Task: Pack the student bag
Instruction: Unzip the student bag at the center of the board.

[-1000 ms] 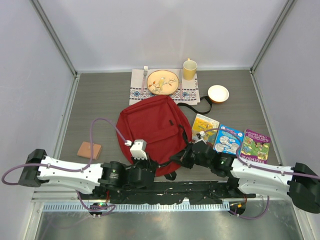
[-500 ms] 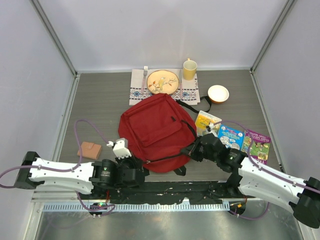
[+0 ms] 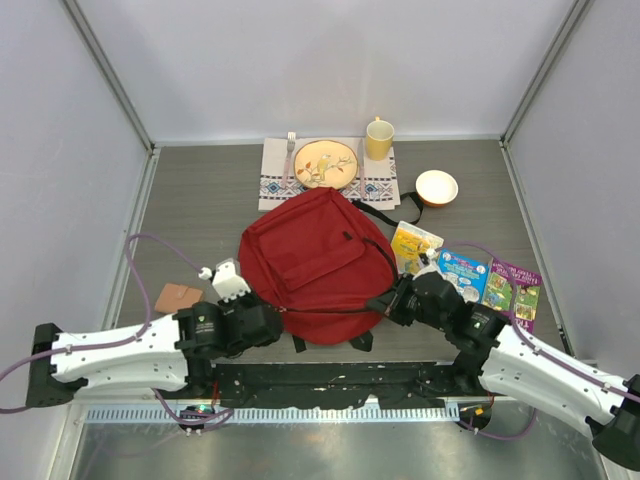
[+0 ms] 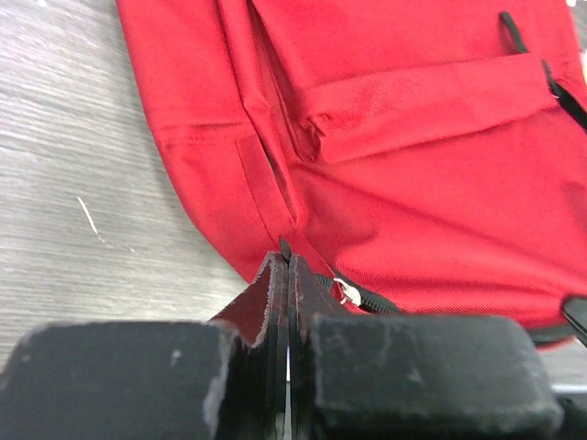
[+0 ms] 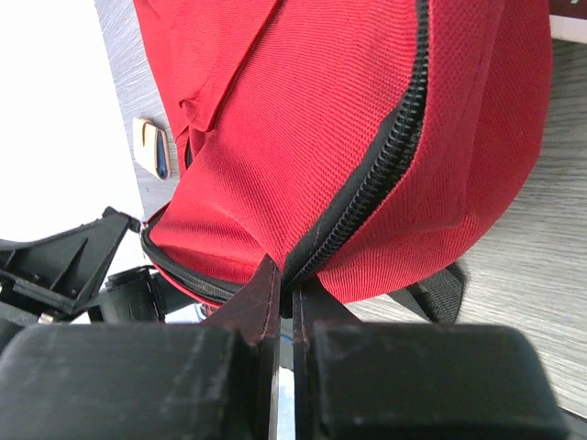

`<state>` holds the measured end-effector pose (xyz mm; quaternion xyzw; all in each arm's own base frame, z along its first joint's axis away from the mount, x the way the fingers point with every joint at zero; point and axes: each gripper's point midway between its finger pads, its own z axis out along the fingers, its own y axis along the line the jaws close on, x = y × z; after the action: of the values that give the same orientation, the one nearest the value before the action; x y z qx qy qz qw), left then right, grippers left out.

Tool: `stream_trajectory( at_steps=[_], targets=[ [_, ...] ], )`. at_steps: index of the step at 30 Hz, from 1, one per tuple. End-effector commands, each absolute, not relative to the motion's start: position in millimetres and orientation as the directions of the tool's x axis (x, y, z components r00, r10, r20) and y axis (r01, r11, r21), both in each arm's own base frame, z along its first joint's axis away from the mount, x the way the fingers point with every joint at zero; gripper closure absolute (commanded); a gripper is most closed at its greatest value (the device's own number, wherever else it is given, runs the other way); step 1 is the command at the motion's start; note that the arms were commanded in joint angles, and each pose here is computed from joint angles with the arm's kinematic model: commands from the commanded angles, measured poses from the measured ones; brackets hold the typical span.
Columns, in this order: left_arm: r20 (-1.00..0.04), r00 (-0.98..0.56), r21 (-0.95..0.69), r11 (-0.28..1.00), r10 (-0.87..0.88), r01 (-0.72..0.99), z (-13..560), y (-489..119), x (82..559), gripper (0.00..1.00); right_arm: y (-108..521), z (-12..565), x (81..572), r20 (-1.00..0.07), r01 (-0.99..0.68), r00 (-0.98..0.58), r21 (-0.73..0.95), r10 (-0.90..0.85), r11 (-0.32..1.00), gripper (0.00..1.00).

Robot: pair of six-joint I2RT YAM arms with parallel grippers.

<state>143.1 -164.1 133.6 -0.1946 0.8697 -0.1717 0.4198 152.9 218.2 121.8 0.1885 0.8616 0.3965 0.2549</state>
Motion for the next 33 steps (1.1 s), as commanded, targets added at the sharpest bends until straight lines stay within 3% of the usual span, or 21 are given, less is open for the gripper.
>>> stream_trajectory(
  at_steps=[1,4,12,13,14,17,19,29,31,33],
  targets=[
    [-0.785,-0.557,-0.181,0.960,-0.271,-0.212,134.6,-119.1,159.4,1.00,187.8,102.8,157.7,-0.373,0.159,-0.754,0.695,0.540,0.701,0.99],
    [-0.799,-0.545,-0.166,0.964,-0.255,-0.208,137.9,-113.6,170.6,1.00,186.2,105.1,155.7,-0.378,0.147,-0.754,0.700,0.537,0.699,0.99],
    [-0.712,-0.629,-0.312,0.943,-0.311,-0.113,123.5,-133.8,169.0,1.00,192.5,105.3,149.6,-0.370,0.101,-0.777,0.724,0.509,0.682,0.98],
    [-0.707,-0.623,-0.360,0.929,-0.334,-0.090,128.1,-143.8,171.3,1.00,199.8,110.0,147.8,-0.355,0.082,-0.791,0.746,0.498,0.661,0.93],
    [-0.703,-0.630,-0.370,0.926,-0.329,-0.071,124.9,-147.4,170.2,1.00,205.2,112.1,146.9,-0.345,0.069,-0.802,0.757,0.487,0.650,0.72],
    [-0.668,-0.650,-0.465,0.885,-0.362,-0.015,132.2,-171.5,169.2,1.00,220.8,138.5,145.2,-0.300,0.046,-0.820,0.814,0.487,0.579,0.41],
    [-0.646,-0.672,-0.495,0.869,-0.362,0.007,131.8,-184.7,168.3,1.00,224.7,159.7,145.7,-0.283,0.045,-0.819,0.835,0.499,0.548,0.32],
    [-0.625,-0.680,-0.561,0.826,-0.384,0.050,141.3,-210.6,172.9,1.00,252.4,212.2,124.6,0.054,0.268,-0.848,0.902,0.528,0.338,0.31],
    [-0.626,-0.677,-0.563,0.825,-0.387,0.049,141.9,-209.9,173.1,1.00,264.9,213.9,121.1,0.174,0.359,-0.818,0.899,0.548,0.251,0.31],
    [-0.628,-0.674,-0.559,0.828,-0.388,0.045,140.1,-207.4,172.8,1.00,279.6,219.7,114.2,0.220,0.376,-0.809,0.907,0.545,0.192,0.31]
  ],
)
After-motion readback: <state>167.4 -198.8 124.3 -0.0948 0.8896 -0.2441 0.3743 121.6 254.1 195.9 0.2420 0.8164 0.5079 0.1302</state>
